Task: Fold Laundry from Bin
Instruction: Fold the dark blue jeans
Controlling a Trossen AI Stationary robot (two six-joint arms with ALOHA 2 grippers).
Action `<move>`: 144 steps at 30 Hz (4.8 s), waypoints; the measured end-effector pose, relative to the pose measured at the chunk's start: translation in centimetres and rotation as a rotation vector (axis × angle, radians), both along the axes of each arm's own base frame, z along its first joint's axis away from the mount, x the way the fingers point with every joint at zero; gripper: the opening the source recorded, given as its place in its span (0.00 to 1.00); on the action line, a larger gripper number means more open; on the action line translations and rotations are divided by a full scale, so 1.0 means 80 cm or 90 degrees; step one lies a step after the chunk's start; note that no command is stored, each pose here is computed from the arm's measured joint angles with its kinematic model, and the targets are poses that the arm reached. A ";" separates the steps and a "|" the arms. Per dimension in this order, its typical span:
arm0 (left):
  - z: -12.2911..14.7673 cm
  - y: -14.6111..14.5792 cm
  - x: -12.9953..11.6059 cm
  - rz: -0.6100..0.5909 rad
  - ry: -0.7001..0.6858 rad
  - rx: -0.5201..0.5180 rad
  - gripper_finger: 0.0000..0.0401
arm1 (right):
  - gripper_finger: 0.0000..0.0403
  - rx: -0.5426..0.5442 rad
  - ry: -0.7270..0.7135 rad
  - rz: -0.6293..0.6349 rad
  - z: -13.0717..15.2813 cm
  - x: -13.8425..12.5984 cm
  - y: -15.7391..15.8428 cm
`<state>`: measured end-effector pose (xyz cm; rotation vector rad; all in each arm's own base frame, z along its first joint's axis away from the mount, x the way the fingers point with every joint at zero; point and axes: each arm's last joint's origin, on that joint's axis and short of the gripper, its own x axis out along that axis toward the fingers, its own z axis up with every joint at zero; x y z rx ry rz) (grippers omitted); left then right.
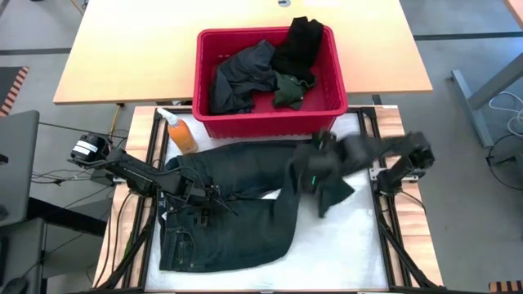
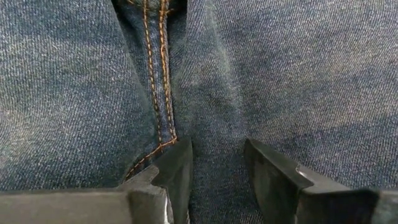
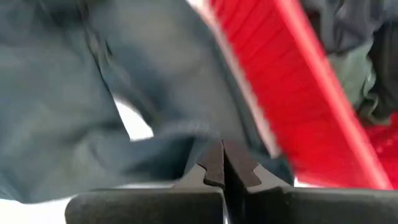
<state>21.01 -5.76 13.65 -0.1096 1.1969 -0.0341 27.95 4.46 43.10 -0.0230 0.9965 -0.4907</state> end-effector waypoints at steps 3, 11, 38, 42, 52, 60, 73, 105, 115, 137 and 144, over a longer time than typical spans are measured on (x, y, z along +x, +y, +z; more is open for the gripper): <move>0.000 0.000 0.000 0.001 -0.001 0.002 0.35 | 0.04 0.055 -0.039 -0.027 0.024 -0.007 -0.028; 0.002 -0.007 0.002 -0.009 -0.032 0.022 0.35 | 0.15 0.162 0.049 -0.085 -0.030 0.007 -0.014; 0.005 -0.010 0.009 -0.082 -0.084 0.060 0.35 | 0.46 0.103 0.050 -0.400 -0.196 -0.085 0.159; 0.005 -0.010 0.009 -0.077 -0.084 0.058 0.35 | 0.61 0.117 0.037 -0.397 -0.201 -0.086 0.164; 0.005 -0.010 0.009 -0.081 -0.085 0.060 0.35 | 0.76 0.152 0.009 -0.393 -0.237 -0.083 0.169; 0.005 -0.010 0.009 -0.079 -0.086 0.065 0.35 | 0.76 0.076 0.000 -0.438 -0.293 -0.096 0.142; 0.006 -0.009 0.010 -0.083 -0.088 0.077 0.35 | 0.06 0.080 0.169 -0.350 -0.263 -0.072 0.122; 0.005 -0.009 0.008 -0.087 -0.081 0.081 0.35 | 0.06 0.467 0.220 -0.055 -0.069 -0.011 0.043; 0.005 -0.007 0.007 -0.079 -0.072 0.080 0.35 | 0.07 0.522 0.410 -0.249 -0.185 -0.027 -0.045; 0.005 -0.007 0.007 -0.044 -0.069 0.062 0.35 | 0.36 0.712 0.262 -0.211 -0.135 -0.011 -0.114; 0.006 -0.009 0.010 -0.059 -0.088 0.064 0.35 | 0.31 0.642 0.168 -0.117 -0.072 -0.007 -0.087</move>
